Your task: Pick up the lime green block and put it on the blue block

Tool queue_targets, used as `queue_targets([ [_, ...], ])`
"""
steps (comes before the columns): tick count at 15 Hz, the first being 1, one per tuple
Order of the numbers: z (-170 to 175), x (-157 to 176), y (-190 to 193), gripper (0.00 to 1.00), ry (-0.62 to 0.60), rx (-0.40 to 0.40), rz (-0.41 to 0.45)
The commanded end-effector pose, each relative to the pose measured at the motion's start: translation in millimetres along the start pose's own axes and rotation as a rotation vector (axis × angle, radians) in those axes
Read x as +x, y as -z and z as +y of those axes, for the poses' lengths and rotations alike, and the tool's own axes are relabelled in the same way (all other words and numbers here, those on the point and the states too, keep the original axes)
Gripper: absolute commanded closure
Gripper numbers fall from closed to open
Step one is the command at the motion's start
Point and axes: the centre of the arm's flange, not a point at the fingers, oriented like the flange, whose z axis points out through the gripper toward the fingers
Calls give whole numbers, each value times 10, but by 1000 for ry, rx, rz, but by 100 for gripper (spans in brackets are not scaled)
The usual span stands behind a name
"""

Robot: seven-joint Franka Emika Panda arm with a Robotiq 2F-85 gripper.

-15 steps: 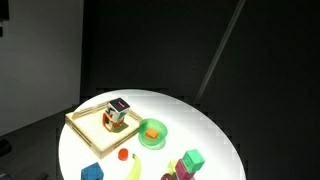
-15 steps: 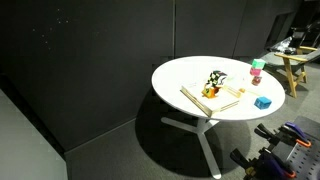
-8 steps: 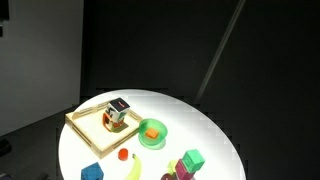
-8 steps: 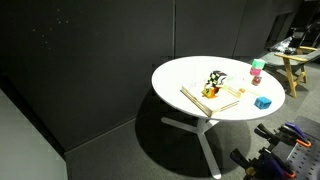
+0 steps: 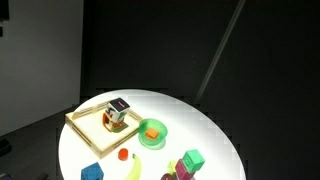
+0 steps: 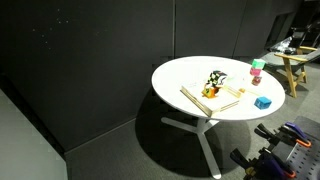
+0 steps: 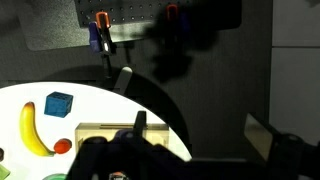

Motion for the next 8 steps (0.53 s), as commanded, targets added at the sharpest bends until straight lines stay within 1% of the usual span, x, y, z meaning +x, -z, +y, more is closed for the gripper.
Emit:
queue_targets([
  [1, 0, 0, 0, 0, 0, 0, 0],
  [3, -1, 27, 0, 0, -7, 0, 1],
  [8, 62, 272, 66, 0, -68, 8, 69],
])
